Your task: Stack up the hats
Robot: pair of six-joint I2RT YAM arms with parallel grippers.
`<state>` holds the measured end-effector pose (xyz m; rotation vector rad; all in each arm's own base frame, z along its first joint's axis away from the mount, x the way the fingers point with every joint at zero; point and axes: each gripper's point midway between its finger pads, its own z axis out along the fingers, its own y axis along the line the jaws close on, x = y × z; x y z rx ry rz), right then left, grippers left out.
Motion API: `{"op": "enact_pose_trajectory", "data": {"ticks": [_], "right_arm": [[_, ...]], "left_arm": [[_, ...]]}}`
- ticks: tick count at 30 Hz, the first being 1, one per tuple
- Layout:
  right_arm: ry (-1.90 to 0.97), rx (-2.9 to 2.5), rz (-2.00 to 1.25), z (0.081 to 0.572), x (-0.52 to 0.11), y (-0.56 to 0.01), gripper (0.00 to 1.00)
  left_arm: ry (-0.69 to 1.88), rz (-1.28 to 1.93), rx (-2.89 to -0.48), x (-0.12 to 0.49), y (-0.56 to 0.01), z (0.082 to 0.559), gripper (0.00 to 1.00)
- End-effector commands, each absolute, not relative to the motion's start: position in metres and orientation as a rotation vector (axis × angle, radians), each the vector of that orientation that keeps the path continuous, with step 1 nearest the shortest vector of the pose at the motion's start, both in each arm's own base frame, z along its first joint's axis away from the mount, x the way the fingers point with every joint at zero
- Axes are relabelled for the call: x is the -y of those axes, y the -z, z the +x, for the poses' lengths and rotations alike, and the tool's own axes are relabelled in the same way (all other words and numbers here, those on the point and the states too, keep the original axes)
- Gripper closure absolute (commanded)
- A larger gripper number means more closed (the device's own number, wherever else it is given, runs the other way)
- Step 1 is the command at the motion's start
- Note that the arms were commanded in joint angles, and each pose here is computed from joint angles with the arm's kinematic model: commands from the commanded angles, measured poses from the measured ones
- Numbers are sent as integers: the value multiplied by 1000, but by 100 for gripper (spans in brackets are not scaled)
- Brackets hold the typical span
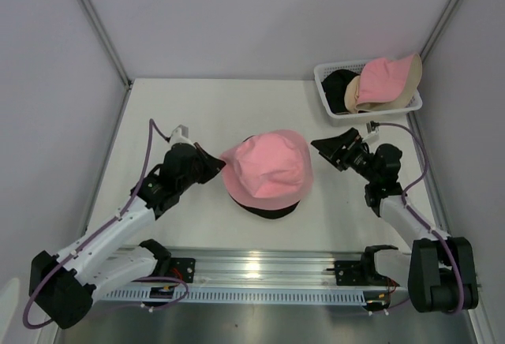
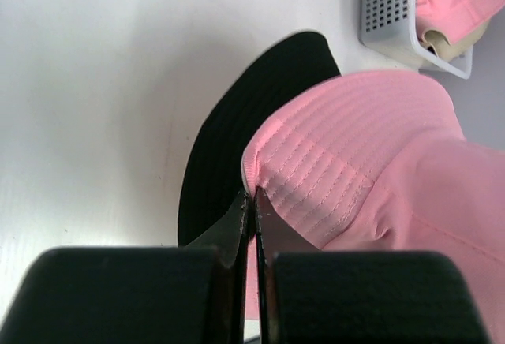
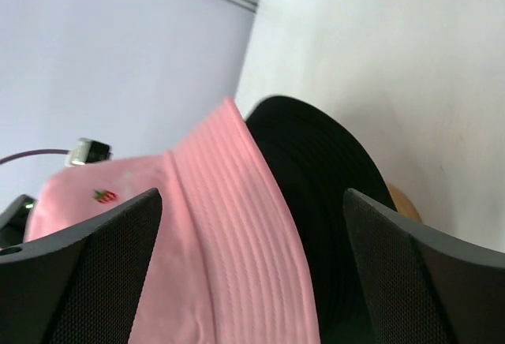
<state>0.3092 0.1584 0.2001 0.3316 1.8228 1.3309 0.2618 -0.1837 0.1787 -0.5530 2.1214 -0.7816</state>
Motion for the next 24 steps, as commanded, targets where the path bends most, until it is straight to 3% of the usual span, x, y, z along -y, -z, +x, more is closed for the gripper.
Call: {"op": "enact_pose_trajectory", "data": {"ticks": [1,17,20,23,24], "right_arm": [[-1393,-1692,279,320,-159,-238,0],[-1492,-1733,220,308,-187,-220,18],[-1469,-1768,242,309,-186,-210,34],[-1450,-1812,277,309,-184,-200,72],[-1443,-1824,278,309,-184,-197,91]], "left_arm": [[696,-481,-2175,172,-180,276,99],[744,-147,-2213,217,-206,323,99],[748,-142,-2222,219,-205,324,99],[737,-151,-2226,217,-204,325,99],[737,-154,-2226,216,-205,324,99]]}}
